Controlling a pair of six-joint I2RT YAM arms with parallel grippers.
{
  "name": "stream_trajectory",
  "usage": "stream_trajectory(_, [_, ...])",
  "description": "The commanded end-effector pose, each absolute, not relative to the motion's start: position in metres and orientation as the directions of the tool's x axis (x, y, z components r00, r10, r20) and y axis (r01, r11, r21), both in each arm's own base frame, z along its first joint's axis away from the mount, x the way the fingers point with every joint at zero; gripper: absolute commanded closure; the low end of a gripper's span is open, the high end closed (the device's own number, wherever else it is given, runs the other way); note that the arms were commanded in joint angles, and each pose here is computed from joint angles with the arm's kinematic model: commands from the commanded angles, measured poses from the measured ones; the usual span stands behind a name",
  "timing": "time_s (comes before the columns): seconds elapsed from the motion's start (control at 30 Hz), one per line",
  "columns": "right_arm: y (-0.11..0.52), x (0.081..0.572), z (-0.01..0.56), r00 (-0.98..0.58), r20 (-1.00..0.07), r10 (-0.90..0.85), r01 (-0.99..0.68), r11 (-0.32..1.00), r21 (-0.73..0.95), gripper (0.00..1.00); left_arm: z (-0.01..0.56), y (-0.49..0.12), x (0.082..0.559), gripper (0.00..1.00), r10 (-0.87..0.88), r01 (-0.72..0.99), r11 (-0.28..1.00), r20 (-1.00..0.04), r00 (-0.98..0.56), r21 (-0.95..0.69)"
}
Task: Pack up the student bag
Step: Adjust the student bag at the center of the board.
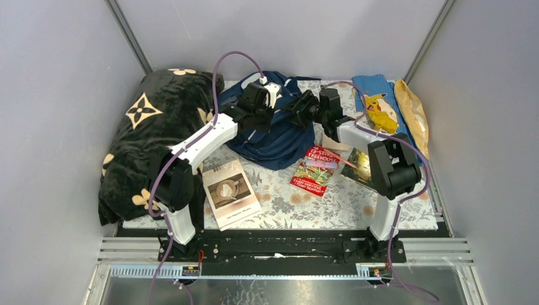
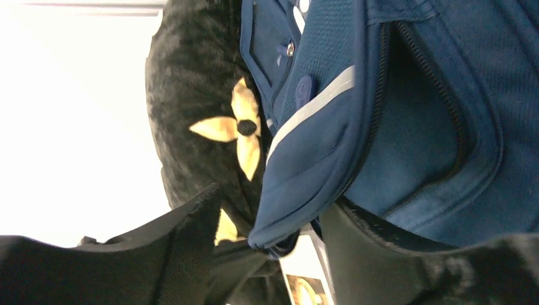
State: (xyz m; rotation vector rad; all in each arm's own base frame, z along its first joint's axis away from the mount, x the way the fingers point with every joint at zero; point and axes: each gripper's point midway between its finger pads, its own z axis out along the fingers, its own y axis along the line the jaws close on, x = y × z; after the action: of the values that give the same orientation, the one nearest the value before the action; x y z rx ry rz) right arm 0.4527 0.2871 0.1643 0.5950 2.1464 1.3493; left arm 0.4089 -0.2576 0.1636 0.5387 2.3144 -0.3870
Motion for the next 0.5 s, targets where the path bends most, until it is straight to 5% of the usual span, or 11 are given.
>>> stream_trajectory(0.0, [0.311, 0.473, 0.193, -0.767, -0.183, 0.615, 0.030, 0.318, 0.947, 0.55, 0.190, -0.269, 0.417, 1.00, 0.258, 0.542, 0.833, -0.790, -0.556, -0.110])
stream_trajectory(0.1, [0.317, 0.478, 0.194, -0.781, -0.174, 0.600, 0.026, 0.309, 0.951, 0.98, 0.190, -0.268, 0.417, 0.95, 0.265, 0.548, 0.831, -0.796, -0.544, -0.098])
stream_trajectory(0.2, [0.319, 0.478, 0.200, -0.783, -0.186, 0.594, 0.008, 0.307, 0.952, 1.00, 0.185, -0.263, 0.415, 0.54, 0.282, 0.539, 0.840, -0.791, -0.543, -0.071])
stream_trajectory(0.27, [0.318, 0.477, 0.206, -0.782, -0.189, 0.593, -0.001, 0.303, 0.953, 1.00, 0.181, -0.260, 0.412, 0.38, 0.290, 0.523, 0.852, -0.796, -0.532, -0.039])
stream_trajectory(0.47, [0.319, 0.476, 0.205, -0.790, -0.178, 0.587, 0.010, 0.302, 0.953, 1.00, 0.172, -0.257, 0.414, 0.34, 0.305, 0.476, 0.878, -0.823, -0.480, 0.048])
